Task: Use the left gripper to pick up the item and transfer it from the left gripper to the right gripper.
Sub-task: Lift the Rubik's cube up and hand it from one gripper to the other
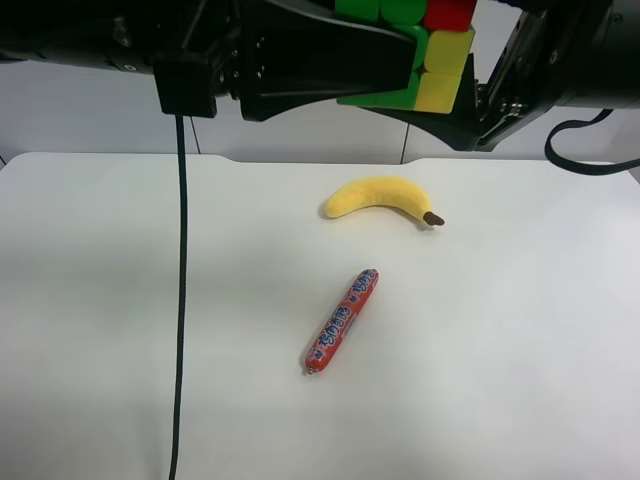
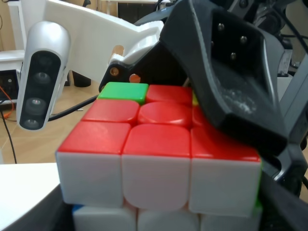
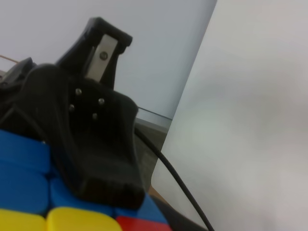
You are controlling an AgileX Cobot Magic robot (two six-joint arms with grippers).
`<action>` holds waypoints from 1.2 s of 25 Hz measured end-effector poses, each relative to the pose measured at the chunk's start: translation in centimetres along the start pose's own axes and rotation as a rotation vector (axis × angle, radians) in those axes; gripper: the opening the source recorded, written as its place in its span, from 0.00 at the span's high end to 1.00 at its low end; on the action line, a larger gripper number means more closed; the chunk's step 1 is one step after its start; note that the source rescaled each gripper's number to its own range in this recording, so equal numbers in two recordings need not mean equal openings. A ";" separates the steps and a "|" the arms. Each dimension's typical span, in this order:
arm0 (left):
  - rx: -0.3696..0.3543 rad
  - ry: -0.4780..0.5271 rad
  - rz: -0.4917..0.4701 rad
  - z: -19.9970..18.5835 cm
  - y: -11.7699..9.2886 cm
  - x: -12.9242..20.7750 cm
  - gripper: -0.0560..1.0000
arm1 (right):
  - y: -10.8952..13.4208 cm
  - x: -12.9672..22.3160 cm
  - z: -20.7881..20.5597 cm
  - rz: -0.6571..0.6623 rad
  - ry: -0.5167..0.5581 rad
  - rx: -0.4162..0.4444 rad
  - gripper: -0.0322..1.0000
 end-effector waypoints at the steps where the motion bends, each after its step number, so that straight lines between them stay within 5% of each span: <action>1: 0.000 0.001 0.000 0.0 0.0 0.0 0.94 | 0.0 0.0 0.0 0.000 0.000 0.000 0.65; 8: 0.000 0.002 -0.006 0.0 0.0 0.0 0.92 | 0.0 0.0 0.0 -0.001 0.000 0.001 0.65; 9: -0.002 0.002 -0.018 0.0 0.0 0.0 0.80 | -0.2 0.0 0.0 -0.004 -0.002 0.010 0.71; 10: 0.002 0.003 -0.037 0.0 0.0 0.0 0.56 | -0.5 -0.2 0.0 -0.007 -0.014 0.029 0.95; 12: 0.003 0.006 -0.079 0.0 -0.1 0.0 0.20 | -0.9 -0.5 0.0 -0.005 -0.033 0.054 0.97; 14: -0.002 0.016 -0.098 0.0 0.0 0.2 0.07 | -1.0 -0.6 0.0 -0.006 -0.035 0.059 0.97; 30: -0.073 0.071 -0.141 -3.4 1.6 0.4 0.01 | -1.1 -0.6 0.0 -0.006 -0.039 0.064 0.97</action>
Point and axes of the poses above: a point on each arm's last joint axis where the gripper is mounted, z pointing out along that axis toward the gripper, y along the wrist's bending axis when the last joint is at zero, x = y × z, the point moved 7 cm from there along z, pointing out along that axis toward the gripper
